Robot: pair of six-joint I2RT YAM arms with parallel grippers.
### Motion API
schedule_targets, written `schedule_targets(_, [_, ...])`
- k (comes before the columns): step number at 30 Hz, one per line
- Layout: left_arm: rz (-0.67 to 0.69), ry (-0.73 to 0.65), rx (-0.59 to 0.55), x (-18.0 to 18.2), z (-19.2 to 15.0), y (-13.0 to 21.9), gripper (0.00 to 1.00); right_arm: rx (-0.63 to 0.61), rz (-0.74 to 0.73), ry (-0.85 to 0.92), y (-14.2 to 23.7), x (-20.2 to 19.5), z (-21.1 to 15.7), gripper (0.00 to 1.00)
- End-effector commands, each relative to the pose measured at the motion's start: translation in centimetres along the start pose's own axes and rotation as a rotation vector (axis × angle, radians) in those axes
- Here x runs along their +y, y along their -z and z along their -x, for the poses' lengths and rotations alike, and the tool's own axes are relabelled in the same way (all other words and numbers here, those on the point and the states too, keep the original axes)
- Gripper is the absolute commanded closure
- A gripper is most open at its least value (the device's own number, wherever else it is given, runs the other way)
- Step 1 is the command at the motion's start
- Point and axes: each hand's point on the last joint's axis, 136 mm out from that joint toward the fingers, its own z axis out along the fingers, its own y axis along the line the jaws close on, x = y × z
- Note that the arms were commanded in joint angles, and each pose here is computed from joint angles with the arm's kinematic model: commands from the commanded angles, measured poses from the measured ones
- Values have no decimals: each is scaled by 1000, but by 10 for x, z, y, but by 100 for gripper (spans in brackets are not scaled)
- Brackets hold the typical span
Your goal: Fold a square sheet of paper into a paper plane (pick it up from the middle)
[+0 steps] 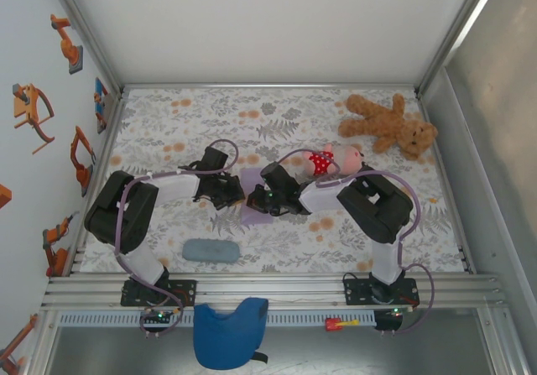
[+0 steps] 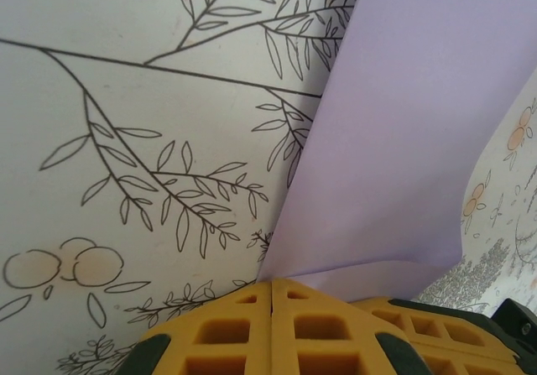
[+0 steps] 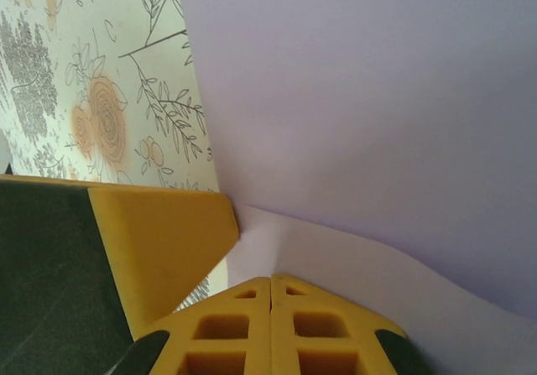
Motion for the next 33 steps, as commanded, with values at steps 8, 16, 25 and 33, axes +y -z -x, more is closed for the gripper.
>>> schedule_targets(8, [100, 6, 26, 21, -7, -7, 100, -48, -29, 91, 22, 2, 17, 100])
schedule_targets(16, [91, 2, 24, 18, -5, -6, 100, -53, -111, 54, 15, -30, 16, 100])
schedule_targets(25, [47, -28, 3, -1, 2, 5, 100, -40, -213, -18, 10, -79, -1, 100])
schedule_targets(33, [-56, -61, -50, -32, -8, 37, 92, -32, -250, -47, 11, -97, -10, 100])
